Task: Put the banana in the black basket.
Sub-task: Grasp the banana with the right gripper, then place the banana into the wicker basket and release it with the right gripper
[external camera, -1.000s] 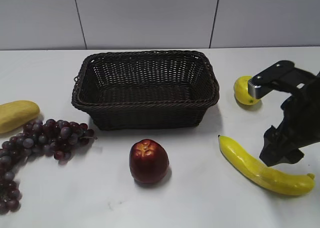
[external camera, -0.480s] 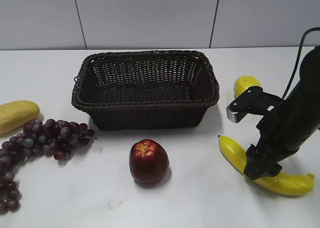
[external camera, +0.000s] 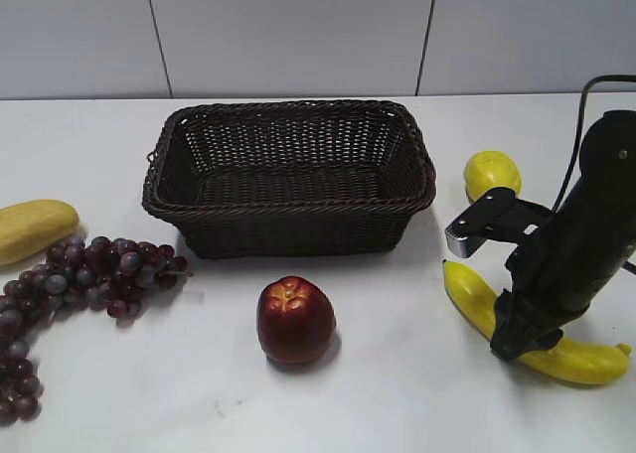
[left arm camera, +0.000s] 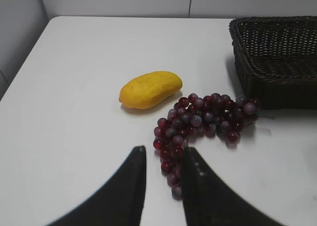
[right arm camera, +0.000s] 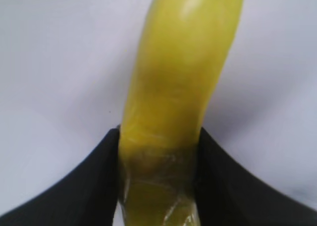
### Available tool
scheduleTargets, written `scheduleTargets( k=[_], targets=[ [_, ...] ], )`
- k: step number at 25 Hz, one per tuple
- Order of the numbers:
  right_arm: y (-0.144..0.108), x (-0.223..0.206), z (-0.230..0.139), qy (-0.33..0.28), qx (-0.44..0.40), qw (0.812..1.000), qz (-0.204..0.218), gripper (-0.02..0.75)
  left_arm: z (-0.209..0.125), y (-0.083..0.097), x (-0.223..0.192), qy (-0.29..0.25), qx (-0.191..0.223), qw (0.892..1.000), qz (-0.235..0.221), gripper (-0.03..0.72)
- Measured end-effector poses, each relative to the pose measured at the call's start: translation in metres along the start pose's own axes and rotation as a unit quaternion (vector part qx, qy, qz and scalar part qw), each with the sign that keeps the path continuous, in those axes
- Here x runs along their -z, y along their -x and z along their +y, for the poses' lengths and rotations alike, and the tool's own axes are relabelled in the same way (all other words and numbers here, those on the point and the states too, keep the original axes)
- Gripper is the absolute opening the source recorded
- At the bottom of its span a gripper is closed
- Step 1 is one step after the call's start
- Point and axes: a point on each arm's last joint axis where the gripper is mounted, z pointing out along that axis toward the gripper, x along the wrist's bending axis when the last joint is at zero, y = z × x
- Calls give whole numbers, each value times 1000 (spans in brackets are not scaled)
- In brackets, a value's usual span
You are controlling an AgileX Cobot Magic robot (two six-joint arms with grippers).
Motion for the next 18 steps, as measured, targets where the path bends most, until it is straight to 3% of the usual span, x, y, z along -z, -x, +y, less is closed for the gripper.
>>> scheduleTargets(
  k=[4,10,18],
  targets=[
    [-4,14,-1,-8,-4,1000,12,314,0,0,0,0,0,1000,0,237],
    [-8,85,20,27,27,999,16,314,0,0,0,0,0,1000,0,237],
    [6,185,83,109,117,987,-35,314,0,0,0,0,0,1000,0,237]
  ],
)
